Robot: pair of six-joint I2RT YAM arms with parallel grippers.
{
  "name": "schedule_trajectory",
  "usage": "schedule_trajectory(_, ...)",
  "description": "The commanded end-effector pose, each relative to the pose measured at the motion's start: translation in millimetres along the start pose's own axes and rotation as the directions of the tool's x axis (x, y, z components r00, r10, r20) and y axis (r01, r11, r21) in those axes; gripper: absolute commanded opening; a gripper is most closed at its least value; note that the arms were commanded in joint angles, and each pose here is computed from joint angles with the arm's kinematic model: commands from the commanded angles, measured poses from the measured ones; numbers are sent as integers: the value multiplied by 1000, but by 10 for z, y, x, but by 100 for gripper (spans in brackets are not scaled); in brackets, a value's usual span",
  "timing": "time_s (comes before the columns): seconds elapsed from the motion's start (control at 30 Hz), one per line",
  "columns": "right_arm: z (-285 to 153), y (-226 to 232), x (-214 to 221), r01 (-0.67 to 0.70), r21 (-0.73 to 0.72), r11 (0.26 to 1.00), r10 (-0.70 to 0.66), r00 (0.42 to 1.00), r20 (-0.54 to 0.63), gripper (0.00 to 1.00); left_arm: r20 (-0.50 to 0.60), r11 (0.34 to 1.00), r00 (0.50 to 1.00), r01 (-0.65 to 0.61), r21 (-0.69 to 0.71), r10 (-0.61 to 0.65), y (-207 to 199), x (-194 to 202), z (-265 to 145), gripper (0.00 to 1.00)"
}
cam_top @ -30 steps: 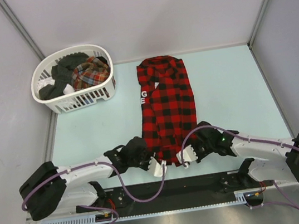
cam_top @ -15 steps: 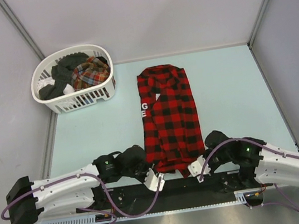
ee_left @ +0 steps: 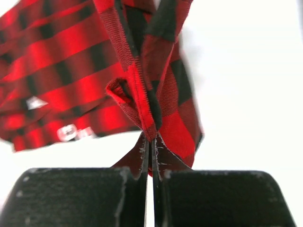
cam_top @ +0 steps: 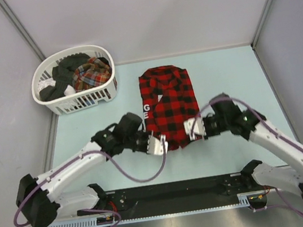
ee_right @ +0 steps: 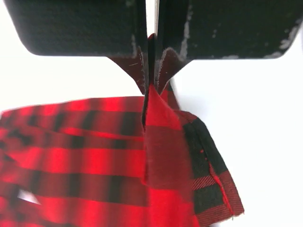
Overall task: Fold and stack the long sleeve shirts
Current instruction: Fold the shirt
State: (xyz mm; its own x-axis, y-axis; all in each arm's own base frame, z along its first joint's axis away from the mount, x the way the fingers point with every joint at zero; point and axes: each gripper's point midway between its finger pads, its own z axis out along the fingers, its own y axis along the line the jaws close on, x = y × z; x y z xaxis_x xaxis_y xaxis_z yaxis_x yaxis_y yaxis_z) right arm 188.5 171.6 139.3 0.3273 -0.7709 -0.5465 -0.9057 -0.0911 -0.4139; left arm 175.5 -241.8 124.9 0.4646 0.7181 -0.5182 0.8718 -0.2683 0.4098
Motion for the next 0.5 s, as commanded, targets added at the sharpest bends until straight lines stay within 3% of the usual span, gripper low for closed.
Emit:
schedule_trajectory(0.0, 133, -813, 86, 12, 37, 999, -14, 999, 51, 0, 21, 999, 1000, 11, -47, -10, 638, 52, -20, 0)
schedule_trajectory(0.1, 190, -1376, 152, 33, 108, 994, -39, 997, 59, 0, -5, 993, 998, 68, -96, -69, 1170, 310, 95, 0)
schedule_trajectory(0.23, 627, -1812, 583, -38, 88, 995, 35, 999, 28, 0, -25, 977, 987, 156, -145, -161, 1841, 670, 259, 0)
schedule_trajectory(0.47, 987, -2333, 962, -75, 135, 988, 73, 997, 14, 0, -42, 966, 976, 204, -158, -213, 2339, 1145, 689, 0)
